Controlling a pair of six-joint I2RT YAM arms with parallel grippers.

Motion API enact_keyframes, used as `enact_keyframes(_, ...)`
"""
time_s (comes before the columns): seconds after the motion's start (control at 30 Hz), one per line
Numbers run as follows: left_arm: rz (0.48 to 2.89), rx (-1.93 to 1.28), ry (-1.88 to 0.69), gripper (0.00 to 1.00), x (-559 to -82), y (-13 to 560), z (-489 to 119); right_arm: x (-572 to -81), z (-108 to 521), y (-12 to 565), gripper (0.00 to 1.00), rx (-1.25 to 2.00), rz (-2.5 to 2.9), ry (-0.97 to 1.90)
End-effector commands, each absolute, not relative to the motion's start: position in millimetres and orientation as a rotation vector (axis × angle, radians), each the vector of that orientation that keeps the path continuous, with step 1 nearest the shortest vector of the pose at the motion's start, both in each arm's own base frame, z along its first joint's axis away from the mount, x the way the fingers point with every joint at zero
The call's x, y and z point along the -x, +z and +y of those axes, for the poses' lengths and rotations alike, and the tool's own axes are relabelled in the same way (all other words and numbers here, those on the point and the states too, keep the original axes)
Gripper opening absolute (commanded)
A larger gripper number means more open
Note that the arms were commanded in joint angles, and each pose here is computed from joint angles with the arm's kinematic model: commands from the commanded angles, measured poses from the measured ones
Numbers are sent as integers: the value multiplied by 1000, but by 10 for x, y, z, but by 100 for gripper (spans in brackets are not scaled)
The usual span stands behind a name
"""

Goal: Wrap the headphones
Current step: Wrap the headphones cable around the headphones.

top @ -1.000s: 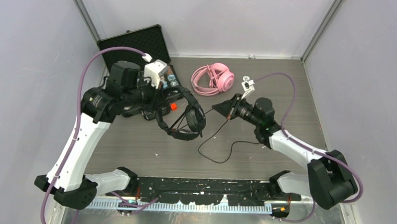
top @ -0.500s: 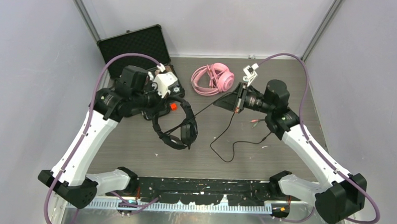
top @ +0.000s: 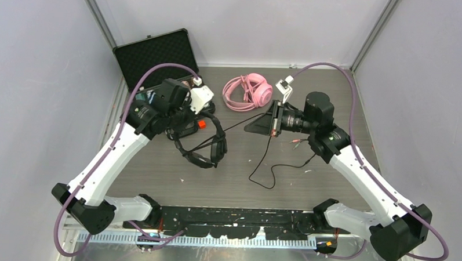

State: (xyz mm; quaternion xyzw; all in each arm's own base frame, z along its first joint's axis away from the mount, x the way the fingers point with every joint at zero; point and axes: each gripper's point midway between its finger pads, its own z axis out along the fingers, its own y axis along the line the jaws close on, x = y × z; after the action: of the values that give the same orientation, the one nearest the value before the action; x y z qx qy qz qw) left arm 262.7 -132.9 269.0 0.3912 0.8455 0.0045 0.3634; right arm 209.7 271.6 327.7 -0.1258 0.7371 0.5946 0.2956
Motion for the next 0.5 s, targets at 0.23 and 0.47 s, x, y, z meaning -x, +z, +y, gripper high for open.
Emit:
enact_keyframes(0.23, 2280, -637, 305, 0, -2848, 2716, -990, -1645, 3238, 3835, 0, 476, 1793, 1728)
enact_keyframes(0.47, 2328, -343, 191, 0, -2881, 2661, -1114, -1538, 3749, 3681, 2, 505, 1820, 1783)
